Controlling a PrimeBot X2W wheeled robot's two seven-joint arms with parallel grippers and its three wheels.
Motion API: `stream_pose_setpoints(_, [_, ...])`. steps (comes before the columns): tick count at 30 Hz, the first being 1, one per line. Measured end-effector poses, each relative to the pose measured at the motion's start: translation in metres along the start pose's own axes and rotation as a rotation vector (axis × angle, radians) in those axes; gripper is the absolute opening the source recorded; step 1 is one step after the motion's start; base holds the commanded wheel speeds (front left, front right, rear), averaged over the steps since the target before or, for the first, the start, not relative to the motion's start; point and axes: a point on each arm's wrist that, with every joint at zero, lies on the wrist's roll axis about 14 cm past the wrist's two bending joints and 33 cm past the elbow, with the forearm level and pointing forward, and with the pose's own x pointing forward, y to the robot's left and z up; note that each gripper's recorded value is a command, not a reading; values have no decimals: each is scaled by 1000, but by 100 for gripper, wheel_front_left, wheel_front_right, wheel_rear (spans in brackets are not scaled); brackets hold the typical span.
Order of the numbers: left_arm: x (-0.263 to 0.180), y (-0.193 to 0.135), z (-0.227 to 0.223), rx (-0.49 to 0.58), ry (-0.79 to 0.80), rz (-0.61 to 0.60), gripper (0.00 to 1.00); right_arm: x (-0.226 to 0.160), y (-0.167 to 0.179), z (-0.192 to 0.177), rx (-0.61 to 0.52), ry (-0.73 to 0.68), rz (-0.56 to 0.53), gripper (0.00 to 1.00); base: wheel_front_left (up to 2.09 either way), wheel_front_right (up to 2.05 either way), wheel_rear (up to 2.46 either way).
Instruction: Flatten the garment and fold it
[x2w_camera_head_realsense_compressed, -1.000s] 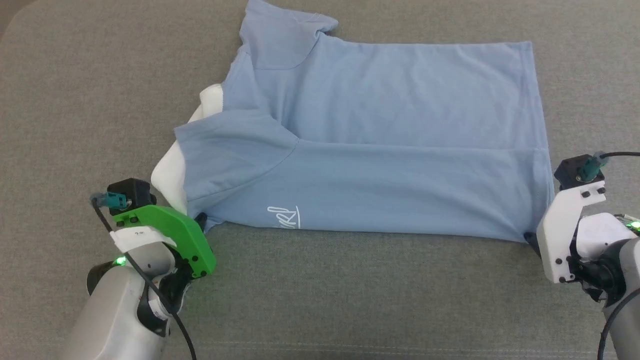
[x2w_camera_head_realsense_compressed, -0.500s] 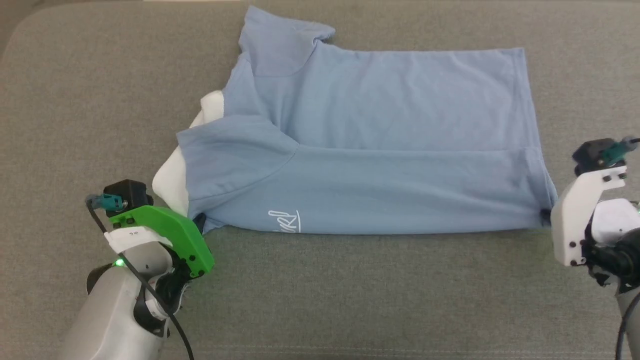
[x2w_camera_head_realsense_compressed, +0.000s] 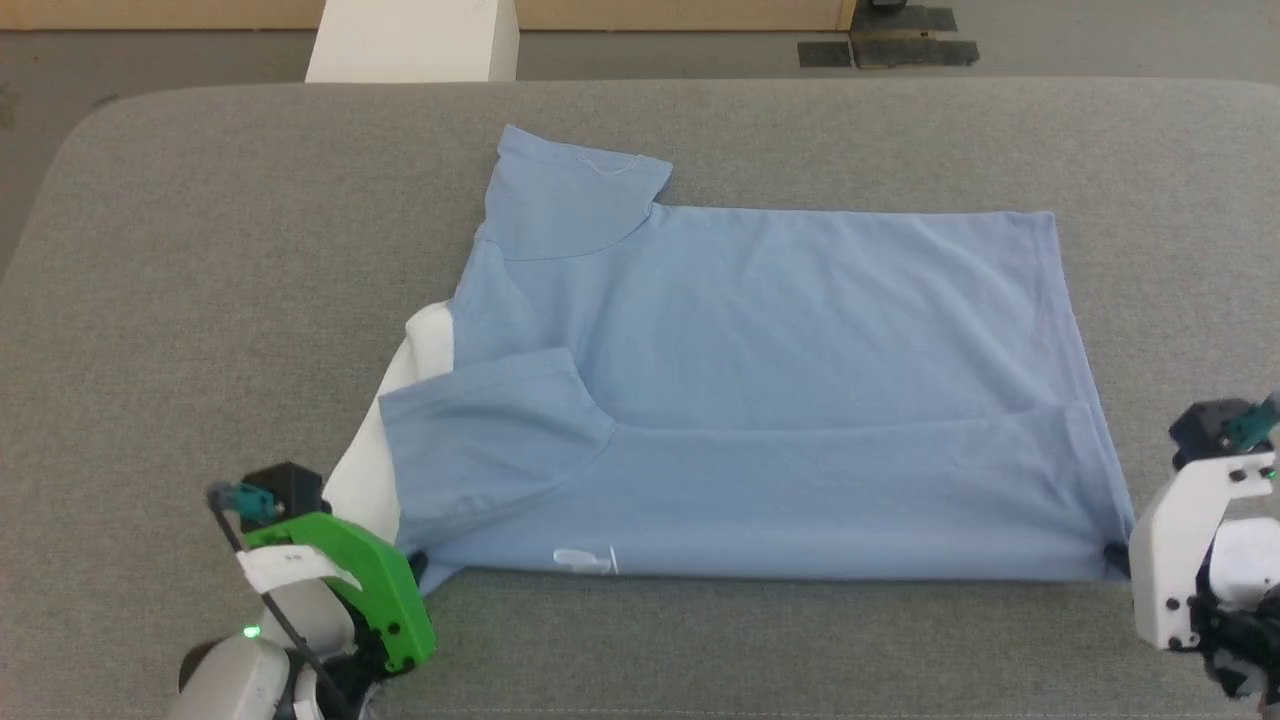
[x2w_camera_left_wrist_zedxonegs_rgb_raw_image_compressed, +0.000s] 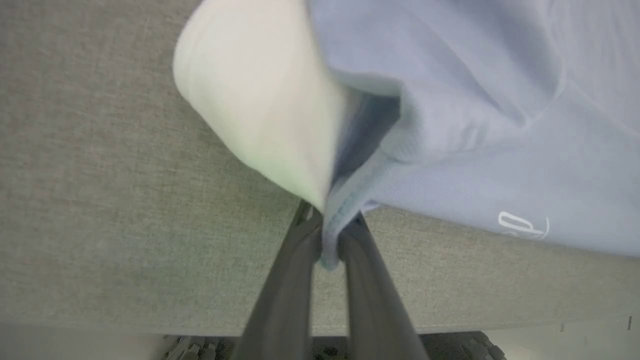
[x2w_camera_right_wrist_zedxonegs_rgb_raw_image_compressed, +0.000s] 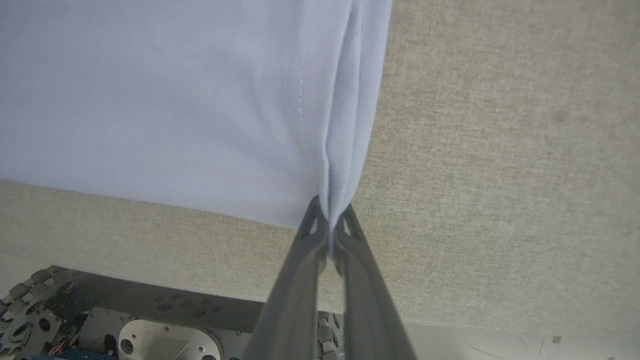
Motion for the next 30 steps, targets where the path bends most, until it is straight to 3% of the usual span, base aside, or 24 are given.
stream_pose_setpoints(5, [11, 6, -22, -30, 75, 22, 0, 17, 3, -27, 39, 79, 5, 0, 0, 0, 0])
stream_pose_setpoints(6, [13, 6, -23, -31, 77, 21, 20, 20, 3, -30, 51, 86, 5, 0, 0, 0, 0])
stream_pose_setpoints(7, [14, 7, -23, -28, 81, 20, 76, 22, 3, -33, 53, 92, 2, 0, 0, 0, 0])
stream_pose_setpoints(8, [14, 7, -23, -25, 82, 19, 100, 23, 3, -34, 56, 88, 2, 0, 0, 0, 0])
stream_pose_setpoints(9, [15, 7, -22, -23, 80, 18, 100, 24, 3, -34, 66, 81, 3, 100, 0, 0, 0])
stream_pose_setpoints(15, [7, 9, -14, -12, 100, 7, 100, 18, 0, -22, 70, 16, 0, 100, 0, 0, 0])
stream_pose_setpoints(22, [-29, 1, 39, 35, -33, -30, 100, -21, -15, 32, 101, -224, -3, 100, 0, 0, 0])
stream_pose_setpoints(25, [-44, -7, 70, 38, -168, -57, 100, -43, -24, 61, 113, -358, -18, 100, 0, 0, 0])
stream_pose_setpoints(30, [-66, -30, 143, 88, -551, -127, 100, -82, -37, 119, 112, -664, -59, 100, 0, 0, 0])
